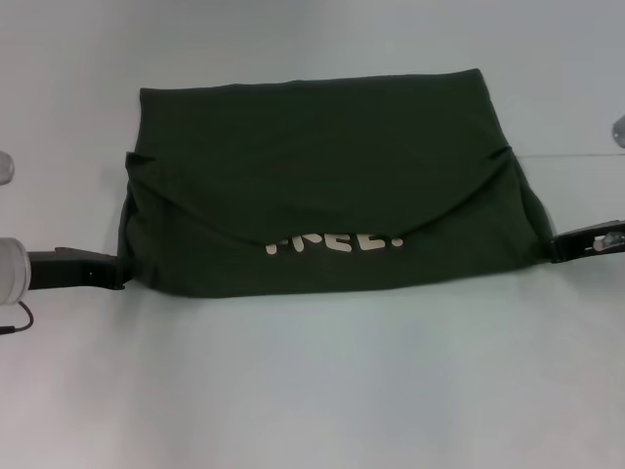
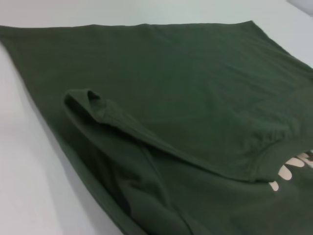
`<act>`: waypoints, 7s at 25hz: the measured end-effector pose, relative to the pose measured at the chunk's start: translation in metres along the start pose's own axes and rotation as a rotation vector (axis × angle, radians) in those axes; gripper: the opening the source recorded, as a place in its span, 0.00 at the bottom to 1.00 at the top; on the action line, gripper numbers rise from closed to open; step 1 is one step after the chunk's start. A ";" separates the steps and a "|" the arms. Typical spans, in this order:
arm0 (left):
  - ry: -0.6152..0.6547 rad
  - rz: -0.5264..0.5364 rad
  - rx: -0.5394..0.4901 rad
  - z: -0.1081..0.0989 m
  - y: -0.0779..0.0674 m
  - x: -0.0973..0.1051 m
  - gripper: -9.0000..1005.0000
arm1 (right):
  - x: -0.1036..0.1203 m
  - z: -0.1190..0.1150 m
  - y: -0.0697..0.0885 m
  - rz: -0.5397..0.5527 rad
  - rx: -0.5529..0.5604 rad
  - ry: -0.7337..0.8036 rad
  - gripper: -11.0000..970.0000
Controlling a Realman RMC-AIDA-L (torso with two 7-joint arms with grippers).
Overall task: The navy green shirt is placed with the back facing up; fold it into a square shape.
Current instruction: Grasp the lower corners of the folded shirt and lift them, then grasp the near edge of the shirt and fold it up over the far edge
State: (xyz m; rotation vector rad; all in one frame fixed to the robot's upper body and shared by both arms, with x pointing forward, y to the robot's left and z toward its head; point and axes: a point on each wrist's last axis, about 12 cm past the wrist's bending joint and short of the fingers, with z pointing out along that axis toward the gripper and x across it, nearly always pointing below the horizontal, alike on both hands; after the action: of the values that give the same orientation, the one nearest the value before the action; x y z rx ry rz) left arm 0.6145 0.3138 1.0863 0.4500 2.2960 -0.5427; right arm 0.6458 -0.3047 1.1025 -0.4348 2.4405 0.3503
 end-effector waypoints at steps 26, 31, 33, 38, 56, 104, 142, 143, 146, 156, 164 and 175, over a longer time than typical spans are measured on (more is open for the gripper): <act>0.237 -0.089 0.263 -0.062 -0.004 0.012 0.01 | 0.073 -0.065 -0.018 0.088 -0.286 0.085 0.05; 0.291 -0.085 0.292 -0.074 -0.004 0.019 0.01 | 0.095 -0.075 -0.019 0.108 -0.347 0.102 0.05; 0.311 -0.080 0.304 -0.076 -0.005 0.021 0.01 | 0.103 -0.079 -0.018 0.115 -0.368 0.110 0.05; 0.322 -0.073 0.334 -0.079 -0.007 0.021 0.01 | 0.115 -0.083 -0.018 0.119 -0.392 0.117 0.05; 0.194 -0.072 0.448 -0.079 -0.017 -0.004 0.01 | 0.096 -0.102 -0.034 0.182 -0.414 -0.040 0.05; -0.060 -0.156 0.425 -0.086 -0.004 -0.033 0.01 | 0.053 -0.103 -0.042 0.259 -0.442 -0.284 0.05; -0.097 -0.159 0.429 -0.086 -0.003 -0.038 0.01 | 0.040 -0.102 -0.043 0.245 -0.425 -0.302 0.05; -0.108 -0.164 0.431 -0.085 -0.004 -0.040 0.01 | 0.039 -0.102 -0.044 0.249 -0.420 -0.307 0.05; -0.125 -0.182 0.421 -0.084 -0.002 -0.043 0.01 | 0.038 -0.102 -0.045 0.256 -0.415 -0.318 0.05; -0.264 -0.340 0.288 -0.089 0.022 -0.046 0.01 | 0.024 -0.104 -0.060 0.340 -0.327 -0.434 0.05; -0.352 -0.443 0.186 -0.060 0.030 -0.049 0.01 | -0.006 -0.078 -0.060 0.393 -0.228 -0.498 0.05; -0.467 -0.464 0.056 -0.011 0.019 -0.054 0.01 | -0.031 -0.033 -0.044 0.420 -0.045 -0.534 0.05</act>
State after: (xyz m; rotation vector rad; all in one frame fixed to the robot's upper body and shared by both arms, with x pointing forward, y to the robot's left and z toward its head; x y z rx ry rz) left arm 0.6540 0.3267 1.1273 -0.1846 1.9257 -0.8402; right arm 0.6682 -0.3493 1.1412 0.1516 1.9800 0.6111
